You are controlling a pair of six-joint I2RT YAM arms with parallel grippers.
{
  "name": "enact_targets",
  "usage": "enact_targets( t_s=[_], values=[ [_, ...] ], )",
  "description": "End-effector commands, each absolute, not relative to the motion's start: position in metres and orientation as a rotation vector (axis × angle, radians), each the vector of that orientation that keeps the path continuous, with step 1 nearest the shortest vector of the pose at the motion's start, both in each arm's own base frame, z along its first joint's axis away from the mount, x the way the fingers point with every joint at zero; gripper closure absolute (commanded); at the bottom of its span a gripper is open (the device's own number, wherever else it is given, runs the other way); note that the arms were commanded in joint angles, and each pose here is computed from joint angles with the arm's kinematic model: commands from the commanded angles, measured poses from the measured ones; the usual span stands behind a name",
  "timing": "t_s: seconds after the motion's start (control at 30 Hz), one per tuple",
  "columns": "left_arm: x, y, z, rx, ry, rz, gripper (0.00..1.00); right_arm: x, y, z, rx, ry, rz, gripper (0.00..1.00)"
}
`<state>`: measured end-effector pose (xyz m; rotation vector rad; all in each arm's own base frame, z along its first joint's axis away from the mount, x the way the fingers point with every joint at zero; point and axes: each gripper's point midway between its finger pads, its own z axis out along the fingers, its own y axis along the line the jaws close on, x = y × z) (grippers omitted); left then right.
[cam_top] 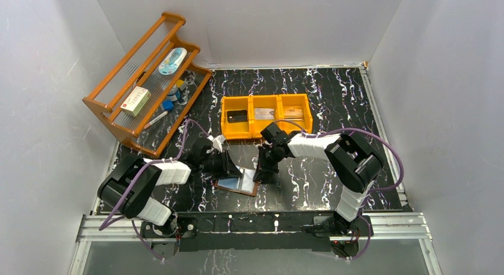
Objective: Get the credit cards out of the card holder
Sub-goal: Remove the credit card from the card holder.
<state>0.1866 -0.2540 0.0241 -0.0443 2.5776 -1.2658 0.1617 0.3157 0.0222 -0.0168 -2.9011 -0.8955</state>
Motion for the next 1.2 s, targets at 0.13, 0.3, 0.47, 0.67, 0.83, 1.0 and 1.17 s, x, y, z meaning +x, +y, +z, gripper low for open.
enact_targets(
  t_s=[0.13,0.3,0.47,0.67,0.83,1.0,1.17],
  values=[
    [0.159,-0.281,0.042,0.050,2.632,-1.495,0.90,0.181,0.315,0.006,-0.003,-3.032,-0.871,1.00],
    [0.159,-0.284,0.037,0.094,2.680,-1.411,1.00,0.183,0.316,0.008,-0.003,-3.037,-0.872,1.00],
    [0.163,-0.274,0.039,0.083,2.678,-1.262,1.00,0.188,0.313,0.012,-0.016,-3.066,-0.847,0.95],
    [0.171,-0.267,0.058,0.126,2.621,-1.185,1.00,0.192,0.311,0.020,-0.027,-3.085,-0.868,0.71],
    [0.173,-0.263,0.060,0.133,2.620,-1.143,1.00,0.197,0.318,0.038,-0.014,-3.092,-0.950,0.62],
    [0.177,-0.254,0.060,0.088,2.622,-1.058,1.00,0.202,0.310,0.042,-0.013,-3.153,-0.862,0.51],
    [0.182,-0.249,0.068,0.058,2.599,-1.019,1.00,0.205,0.306,0.048,0.072,-3.250,-0.707,0.45]
  ],
)
